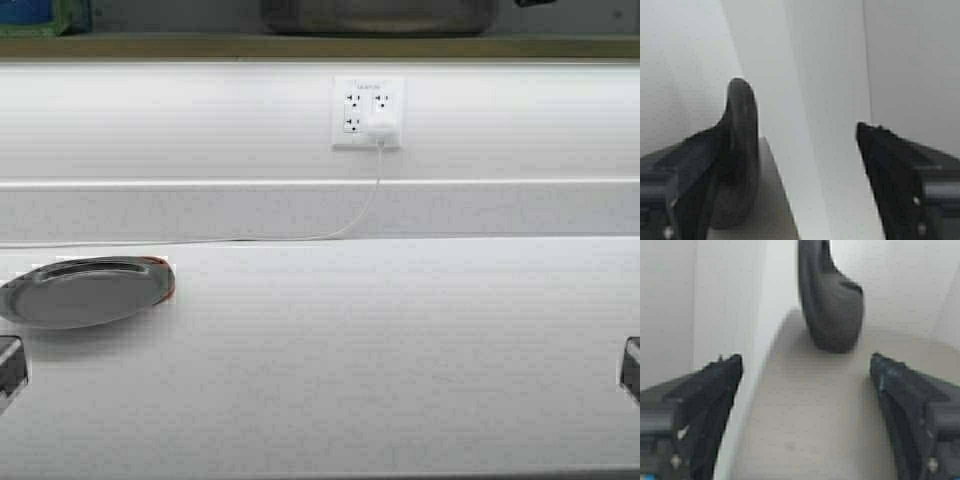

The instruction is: Open the cabinet, put the pot inside, then close it

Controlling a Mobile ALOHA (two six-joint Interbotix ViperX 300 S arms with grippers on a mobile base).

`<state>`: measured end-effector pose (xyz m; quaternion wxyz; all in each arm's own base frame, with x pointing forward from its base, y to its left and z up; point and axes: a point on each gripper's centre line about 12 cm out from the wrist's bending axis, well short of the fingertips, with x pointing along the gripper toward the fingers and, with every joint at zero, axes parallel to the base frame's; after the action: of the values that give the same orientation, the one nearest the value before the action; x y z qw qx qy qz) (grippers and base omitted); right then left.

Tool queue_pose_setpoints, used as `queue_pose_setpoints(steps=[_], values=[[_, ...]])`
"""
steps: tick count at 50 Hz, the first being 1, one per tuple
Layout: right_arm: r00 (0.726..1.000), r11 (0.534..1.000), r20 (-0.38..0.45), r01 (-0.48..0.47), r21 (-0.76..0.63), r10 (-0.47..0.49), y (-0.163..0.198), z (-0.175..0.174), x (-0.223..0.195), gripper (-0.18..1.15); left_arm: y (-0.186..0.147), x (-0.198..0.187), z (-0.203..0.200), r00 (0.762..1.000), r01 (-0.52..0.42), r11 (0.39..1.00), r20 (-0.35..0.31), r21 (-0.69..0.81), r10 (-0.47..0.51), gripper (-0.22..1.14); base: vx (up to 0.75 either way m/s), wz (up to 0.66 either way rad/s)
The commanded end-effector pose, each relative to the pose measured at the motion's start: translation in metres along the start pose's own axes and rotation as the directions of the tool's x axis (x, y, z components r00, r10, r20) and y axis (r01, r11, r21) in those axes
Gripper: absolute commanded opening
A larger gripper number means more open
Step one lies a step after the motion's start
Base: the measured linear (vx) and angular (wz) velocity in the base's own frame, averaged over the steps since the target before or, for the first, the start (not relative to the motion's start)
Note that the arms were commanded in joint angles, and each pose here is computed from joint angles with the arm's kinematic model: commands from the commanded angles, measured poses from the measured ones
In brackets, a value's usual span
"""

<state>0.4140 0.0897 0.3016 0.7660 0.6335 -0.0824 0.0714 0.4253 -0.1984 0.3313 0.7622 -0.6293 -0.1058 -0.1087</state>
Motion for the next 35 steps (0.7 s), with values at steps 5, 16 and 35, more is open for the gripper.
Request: queue_pose_setpoints(steps=[5,16,35], values=[[0.999,0.999,0.012,-0.051,-0.013,0.051,0.022,0.008,-0.011,1.04,-0.024,-0.013,0.006,0.999,0.053,0.998,0.004,-0.015,-0.053,1.01,0.00,0.00],[0.999,0.998,0.025,-0.045,-0.036,0.046,0.022,0.017,-0.022,1.04,-0.016,-0.027,0.014,0.999,0.044,0.999,0.025,0.001,-0.044,1.01,0.00,0.00],[0.998,0.998,0.031,-0.049,-0.043,0.050,0.024,0.025,-0.044,1.04,-0.010,-0.056,0.029,0.998,0.038,0.999,0.041,0.017,-0.039,1.01,0.00,0.00]])
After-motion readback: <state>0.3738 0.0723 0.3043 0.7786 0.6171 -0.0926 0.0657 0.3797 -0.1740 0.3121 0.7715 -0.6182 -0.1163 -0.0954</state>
